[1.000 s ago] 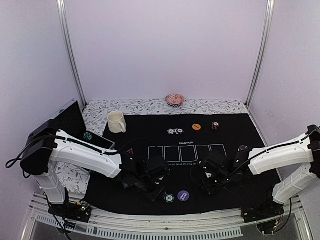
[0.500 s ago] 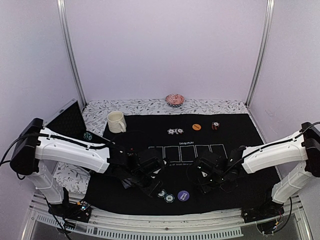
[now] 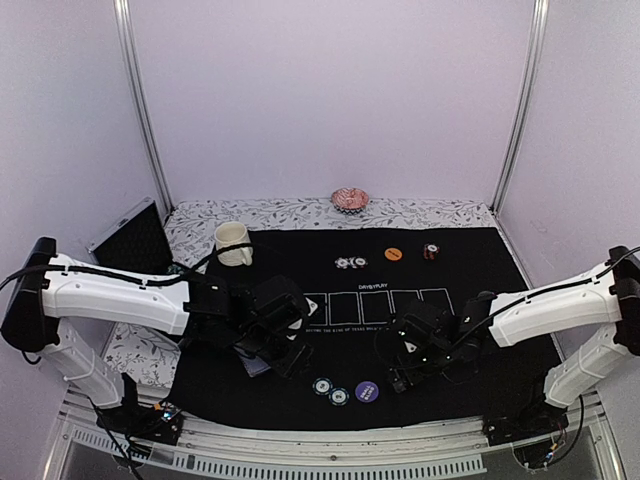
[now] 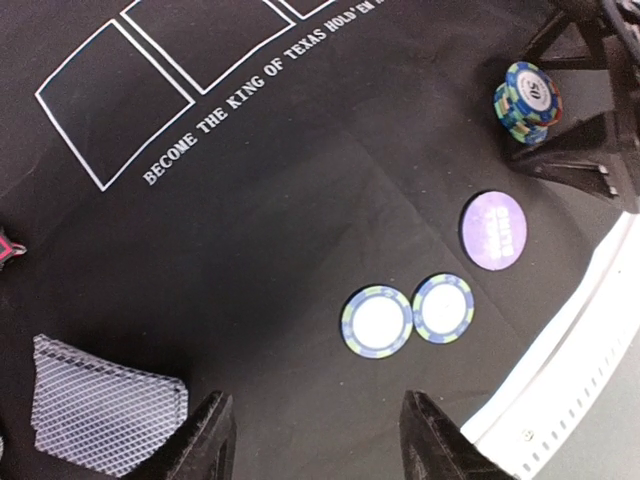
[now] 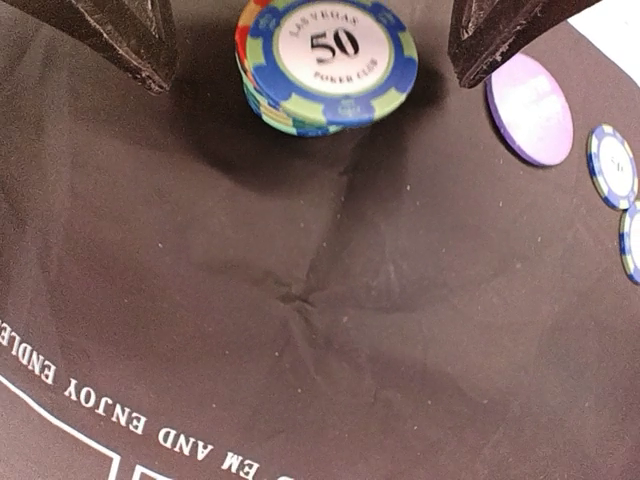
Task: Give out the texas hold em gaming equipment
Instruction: Place the poker chips pile in the small blind area, then adjust the poker chips pile in the small blind area, then pick up the poker card from the poker table mat.
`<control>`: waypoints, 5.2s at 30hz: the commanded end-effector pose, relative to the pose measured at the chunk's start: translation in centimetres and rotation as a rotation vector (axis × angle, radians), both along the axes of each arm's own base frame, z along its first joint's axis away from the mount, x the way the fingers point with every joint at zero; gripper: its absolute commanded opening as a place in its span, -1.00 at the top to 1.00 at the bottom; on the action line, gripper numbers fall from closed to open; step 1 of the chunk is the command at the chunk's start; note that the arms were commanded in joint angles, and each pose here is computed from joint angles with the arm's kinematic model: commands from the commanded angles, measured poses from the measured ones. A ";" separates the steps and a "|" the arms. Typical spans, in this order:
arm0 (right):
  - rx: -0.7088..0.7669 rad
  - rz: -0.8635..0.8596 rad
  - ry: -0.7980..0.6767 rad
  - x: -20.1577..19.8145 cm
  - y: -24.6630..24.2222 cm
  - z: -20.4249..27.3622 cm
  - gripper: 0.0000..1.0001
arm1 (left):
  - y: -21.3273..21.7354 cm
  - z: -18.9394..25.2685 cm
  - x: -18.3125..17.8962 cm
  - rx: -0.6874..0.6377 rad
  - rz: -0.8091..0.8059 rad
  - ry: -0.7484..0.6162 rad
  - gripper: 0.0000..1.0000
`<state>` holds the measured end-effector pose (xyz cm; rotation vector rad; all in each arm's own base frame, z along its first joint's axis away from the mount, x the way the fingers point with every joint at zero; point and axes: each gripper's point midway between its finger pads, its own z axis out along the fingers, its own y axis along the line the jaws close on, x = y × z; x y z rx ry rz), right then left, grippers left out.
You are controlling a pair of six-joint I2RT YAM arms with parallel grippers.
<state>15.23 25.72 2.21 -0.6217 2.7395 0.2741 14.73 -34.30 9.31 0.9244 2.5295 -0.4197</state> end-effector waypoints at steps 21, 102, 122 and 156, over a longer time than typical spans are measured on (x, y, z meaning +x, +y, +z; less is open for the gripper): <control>-0.099 0.072 -0.021 6.3 2.6 4.5 0.10 | 3.3 1.8 1.9 -0.018 0.081 -0.034 -0.22; -0.254 0.011 0.177 0.3 0.1 -1.2 -0.13 | 4.3 0.0 2.5 0.023 0.059 -0.001 -0.28; -0.255 0.044 0.127 1.2 0.5 0.2 -0.97 | 4.8 1.3 3.6 0.005 0.083 -0.017 -0.29; 0.261 0.105 -0.791 10.2 -0.5 22.6 -0.98 | 13.4 1.1 7.0 -0.025 0.602 0.150 -0.96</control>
